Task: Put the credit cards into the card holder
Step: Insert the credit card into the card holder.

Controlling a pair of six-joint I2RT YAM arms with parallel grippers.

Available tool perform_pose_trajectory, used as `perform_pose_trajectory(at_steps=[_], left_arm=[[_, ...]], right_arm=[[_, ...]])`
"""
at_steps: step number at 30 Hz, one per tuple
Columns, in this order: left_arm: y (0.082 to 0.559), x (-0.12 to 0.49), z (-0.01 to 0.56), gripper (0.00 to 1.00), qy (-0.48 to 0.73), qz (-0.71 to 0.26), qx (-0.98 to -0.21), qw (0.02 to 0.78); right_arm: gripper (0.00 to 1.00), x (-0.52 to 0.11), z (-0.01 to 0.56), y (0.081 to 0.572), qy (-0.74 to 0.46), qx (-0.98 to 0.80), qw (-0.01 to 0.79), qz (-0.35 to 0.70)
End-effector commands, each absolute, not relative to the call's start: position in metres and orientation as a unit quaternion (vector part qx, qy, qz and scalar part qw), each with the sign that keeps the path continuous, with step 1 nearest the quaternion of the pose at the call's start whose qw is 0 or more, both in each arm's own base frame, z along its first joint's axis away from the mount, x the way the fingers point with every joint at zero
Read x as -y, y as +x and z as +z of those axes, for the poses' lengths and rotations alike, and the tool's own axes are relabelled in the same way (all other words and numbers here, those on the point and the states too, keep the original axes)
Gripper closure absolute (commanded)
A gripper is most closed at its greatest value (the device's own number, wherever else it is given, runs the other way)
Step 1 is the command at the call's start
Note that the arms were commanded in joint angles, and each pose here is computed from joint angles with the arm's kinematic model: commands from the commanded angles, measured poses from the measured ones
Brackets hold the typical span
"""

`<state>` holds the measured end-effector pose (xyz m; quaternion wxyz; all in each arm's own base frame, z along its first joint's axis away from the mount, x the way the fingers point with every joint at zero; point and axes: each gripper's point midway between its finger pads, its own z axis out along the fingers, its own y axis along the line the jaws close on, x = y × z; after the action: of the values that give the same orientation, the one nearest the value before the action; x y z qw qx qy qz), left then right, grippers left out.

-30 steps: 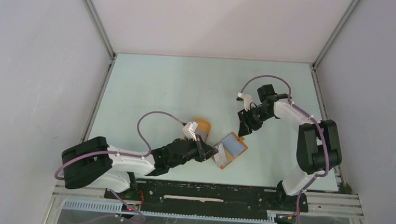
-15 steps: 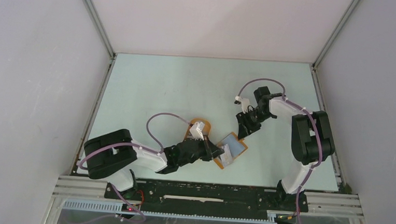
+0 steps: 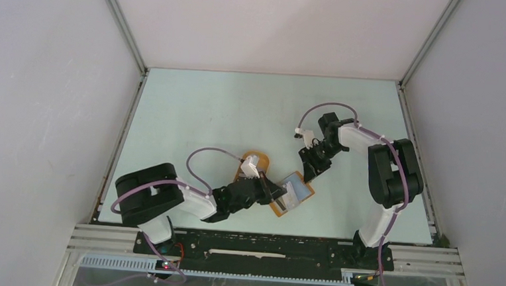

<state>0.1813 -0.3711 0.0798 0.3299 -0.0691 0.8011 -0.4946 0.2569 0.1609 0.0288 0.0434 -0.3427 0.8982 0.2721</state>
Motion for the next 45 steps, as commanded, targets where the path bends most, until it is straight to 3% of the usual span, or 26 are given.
perform_pose_trajectory(at_steps=[1,11,32,45], left_arm=[[0.186,0.366,0.071,1.0,-0.093,-0.488,-0.801,0.334],[0.181,0.352,0.048,1.0,-0.117,-0.463,-0.819,0.318],[0.196,0.283,0.026,1.0,-0.157,-0.362,-0.844,0.364],[0.208,0.221,0.053,1.0,-0.171,-0.284,-0.839,0.432]], right_arm=[[0.53,-0.159,0.034,0.251,-0.356,-0.894,0.026,0.269],[0.56,-0.159,0.039,0.243,-0.359,-0.892,0.014,0.276],[0.57,-0.164,0.042,0.236,-0.372,-0.885,0.012,0.28],[0.56,-0.168,0.046,0.236,-0.379,-0.881,0.019,0.282]])
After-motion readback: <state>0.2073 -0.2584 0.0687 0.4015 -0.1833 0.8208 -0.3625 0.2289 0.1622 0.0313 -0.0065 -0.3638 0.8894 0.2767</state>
